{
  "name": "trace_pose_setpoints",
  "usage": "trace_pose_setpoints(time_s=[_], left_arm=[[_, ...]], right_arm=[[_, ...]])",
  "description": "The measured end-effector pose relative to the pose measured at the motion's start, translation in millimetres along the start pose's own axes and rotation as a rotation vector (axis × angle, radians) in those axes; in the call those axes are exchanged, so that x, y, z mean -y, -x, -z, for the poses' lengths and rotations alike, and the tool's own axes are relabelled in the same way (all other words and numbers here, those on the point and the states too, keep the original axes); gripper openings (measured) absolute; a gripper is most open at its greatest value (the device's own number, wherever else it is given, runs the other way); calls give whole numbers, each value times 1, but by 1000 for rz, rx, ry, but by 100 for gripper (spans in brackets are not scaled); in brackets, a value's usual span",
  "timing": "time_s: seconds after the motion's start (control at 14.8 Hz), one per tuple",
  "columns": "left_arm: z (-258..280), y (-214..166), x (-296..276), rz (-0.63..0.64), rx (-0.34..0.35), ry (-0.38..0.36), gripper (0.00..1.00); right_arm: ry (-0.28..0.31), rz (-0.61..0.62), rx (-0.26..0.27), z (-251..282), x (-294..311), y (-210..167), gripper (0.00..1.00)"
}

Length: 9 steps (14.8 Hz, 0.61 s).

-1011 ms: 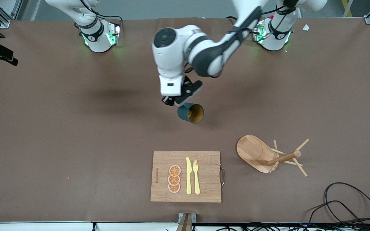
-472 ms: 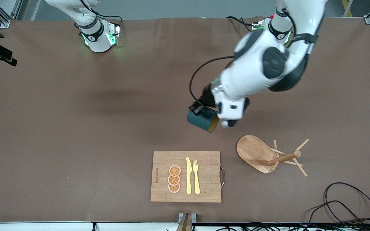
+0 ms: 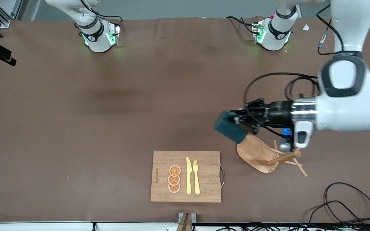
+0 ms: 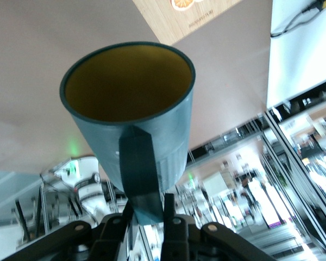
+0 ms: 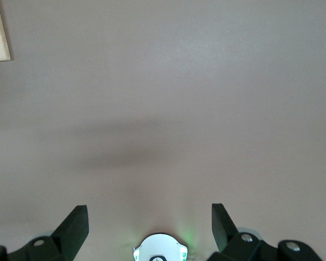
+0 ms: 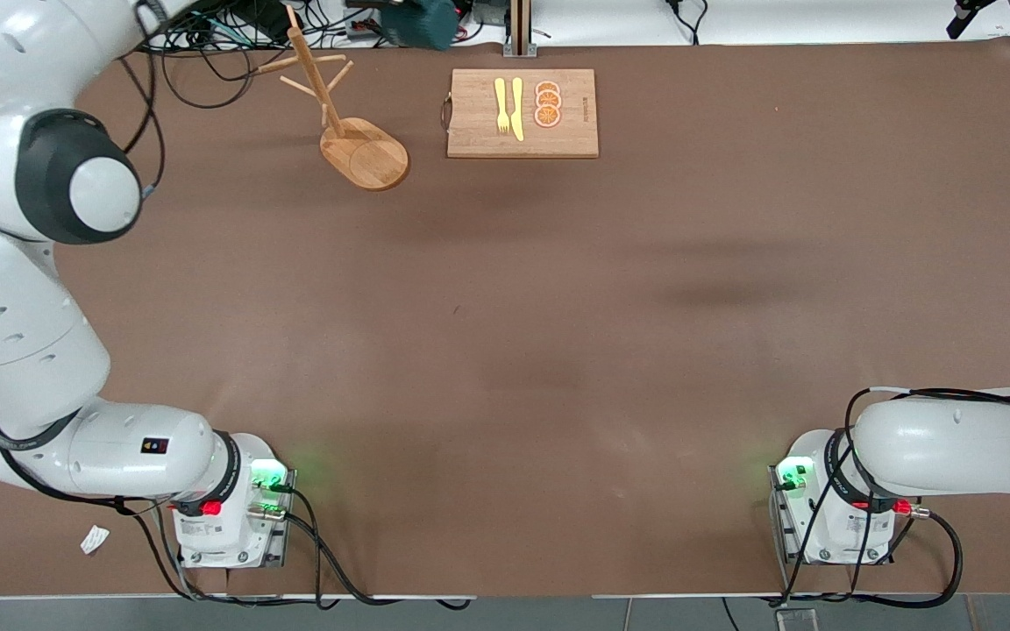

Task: Pass cup and hang on rack
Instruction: 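Lift the mug with the left gripper toward the wooden rack, then hang the mug handle on a rack peg and open the left gripper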

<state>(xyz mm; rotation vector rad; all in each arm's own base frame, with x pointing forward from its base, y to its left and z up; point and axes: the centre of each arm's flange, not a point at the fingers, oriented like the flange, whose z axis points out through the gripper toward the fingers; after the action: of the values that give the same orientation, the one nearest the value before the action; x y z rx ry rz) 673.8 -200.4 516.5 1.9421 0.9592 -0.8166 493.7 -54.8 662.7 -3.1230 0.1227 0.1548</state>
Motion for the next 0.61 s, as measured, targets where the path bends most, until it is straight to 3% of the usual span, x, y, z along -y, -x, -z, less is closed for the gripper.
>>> trace_pose_setpoints(time_s=[0.34,0.61], left_arm=[[39,-63,29,-36,131,35,22],[41,-104,43,-67,156,53,22]], right_arm=[[0,1,-2,1,1,1,100],[0,3,-2,1,1,1,100]])
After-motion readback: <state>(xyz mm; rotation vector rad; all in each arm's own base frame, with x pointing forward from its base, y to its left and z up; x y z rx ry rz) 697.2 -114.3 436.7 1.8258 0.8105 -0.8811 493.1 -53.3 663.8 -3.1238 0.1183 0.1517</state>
